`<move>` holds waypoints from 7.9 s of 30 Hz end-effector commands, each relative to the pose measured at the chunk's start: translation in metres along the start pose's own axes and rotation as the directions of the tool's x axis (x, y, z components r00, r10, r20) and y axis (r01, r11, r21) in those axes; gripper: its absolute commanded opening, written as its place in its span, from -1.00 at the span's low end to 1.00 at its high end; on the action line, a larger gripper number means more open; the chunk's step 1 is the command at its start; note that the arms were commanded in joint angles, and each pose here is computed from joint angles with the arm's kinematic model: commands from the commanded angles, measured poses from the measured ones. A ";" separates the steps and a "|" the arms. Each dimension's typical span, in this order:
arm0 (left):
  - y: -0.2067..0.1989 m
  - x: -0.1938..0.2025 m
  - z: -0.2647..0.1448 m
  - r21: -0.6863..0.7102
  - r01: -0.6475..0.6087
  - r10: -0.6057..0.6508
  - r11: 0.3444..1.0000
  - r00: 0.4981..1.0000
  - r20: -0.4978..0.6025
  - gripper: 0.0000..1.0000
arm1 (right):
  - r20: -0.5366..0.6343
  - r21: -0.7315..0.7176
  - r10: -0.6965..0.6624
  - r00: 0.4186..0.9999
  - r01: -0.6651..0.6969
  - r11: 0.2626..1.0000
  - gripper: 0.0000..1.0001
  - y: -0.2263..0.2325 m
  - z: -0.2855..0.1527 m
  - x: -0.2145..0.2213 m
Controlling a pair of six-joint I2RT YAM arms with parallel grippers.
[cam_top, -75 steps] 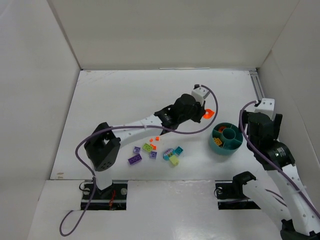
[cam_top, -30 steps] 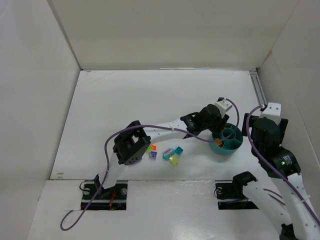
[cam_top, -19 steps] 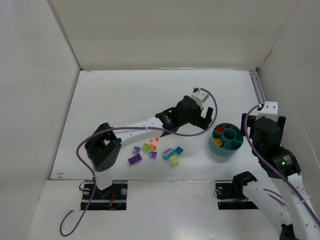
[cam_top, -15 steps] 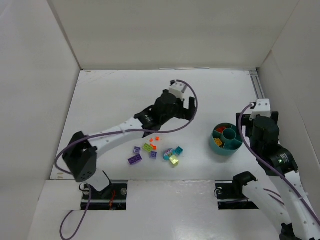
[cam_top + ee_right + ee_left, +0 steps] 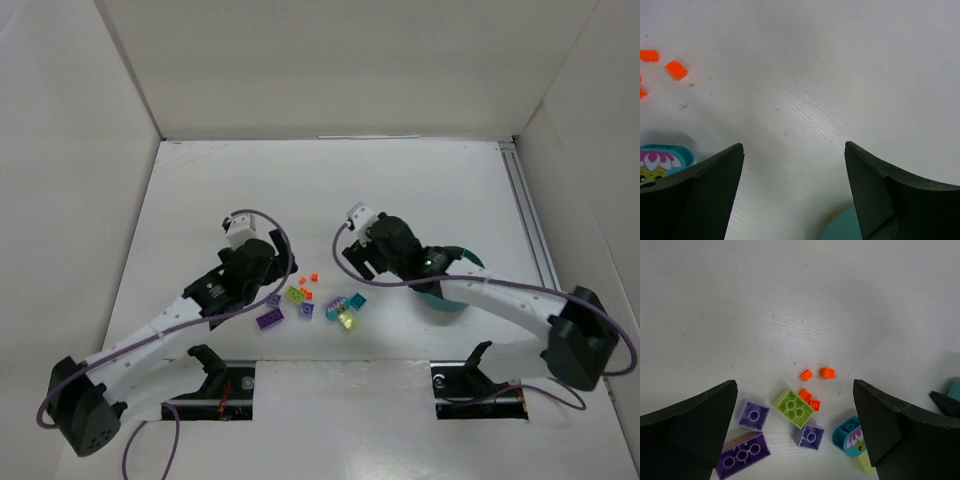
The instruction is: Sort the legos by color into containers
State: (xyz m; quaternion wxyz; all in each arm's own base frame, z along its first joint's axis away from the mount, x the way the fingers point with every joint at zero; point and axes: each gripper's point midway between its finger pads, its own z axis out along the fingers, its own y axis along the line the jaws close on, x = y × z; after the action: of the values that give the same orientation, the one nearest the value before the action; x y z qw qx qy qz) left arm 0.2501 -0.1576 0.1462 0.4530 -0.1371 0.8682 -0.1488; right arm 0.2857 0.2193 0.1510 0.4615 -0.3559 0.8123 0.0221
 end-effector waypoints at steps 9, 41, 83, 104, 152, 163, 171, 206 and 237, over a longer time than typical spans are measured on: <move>0.032 -0.021 -0.043 0.063 0.251 -0.258 0.966 0.956 0.142 1.00 | 0.124 -0.297 -0.077 0.989 0.111 0.949 0.50 0.113 0.093 -0.051; 0.032 -0.012 -0.027 0.001 0.221 -0.219 0.975 0.969 0.118 1.00 | 0.133 -0.384 -0.153 0.979 0.193 0.903 -0.57 0.144 0.116 -0.018; -0.020 0.015 0.029 0.043 0.007 -0.003 0.999 0.996 -0.088 1.00 | -0.086 0.327 0.298 0.951 -0.255 0.910 -0.49 -0.121 -0.063 0.107; -0.023 0.072 0.074 0.043 -0.182 0.186 0.982 0.935 -0.303 0.32 | 0.048 0.331 0.235 0.971 -0.238 0.913 0.69 -0.137 -0.084 0.068; -0.026 0.102 0.062 -0.069 -0.306 0.259 0.949 0.888 -0.380 -0.87 | 0.055 0.423 0.218 0.974 -0.220 0.879 0.76 -0.154 -0.103 0.069; -0.065 0.070 0.056 0.049 -0.293 0.294 0.955 0.908 -0.298 -0.92 | 0.117 0.443 0.208 0.971 -0.239 0.864 0.81 -0.156 -0.119 0.064; -0.158 0.034 0.050 0.329 -0.288 0.350 0.899 0.925 -0.147 -0.92 | 0.139 0.553 0.291 0.947 -0.318 0.770 0.87 -0.171 -0.145 0.072; -0.373 0.111 0.049 0.776 -0.399 0.642 0.488 0.767 -0.009 -0.75 | 0.436 0.689 0.369 0.821 -0.568 0.450 1.00 -0.194 -0.270 0.077; -0.221 -0.002 0.030 0.460 -0.359 0.397 0.813 0.918 0.015 0.81 | 0.301 0.506 0.135 0.944 -0.278 0.816 1.00 -0.174 -0.203 0.020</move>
State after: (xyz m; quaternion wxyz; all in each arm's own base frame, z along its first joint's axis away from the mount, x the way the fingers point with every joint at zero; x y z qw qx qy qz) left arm 0.2865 -0.4061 0.1767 0.3889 0.2458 0.8432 -0.2780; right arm 0.2039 -0.0364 0.2956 0.6224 0.0043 0.7666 -0.1578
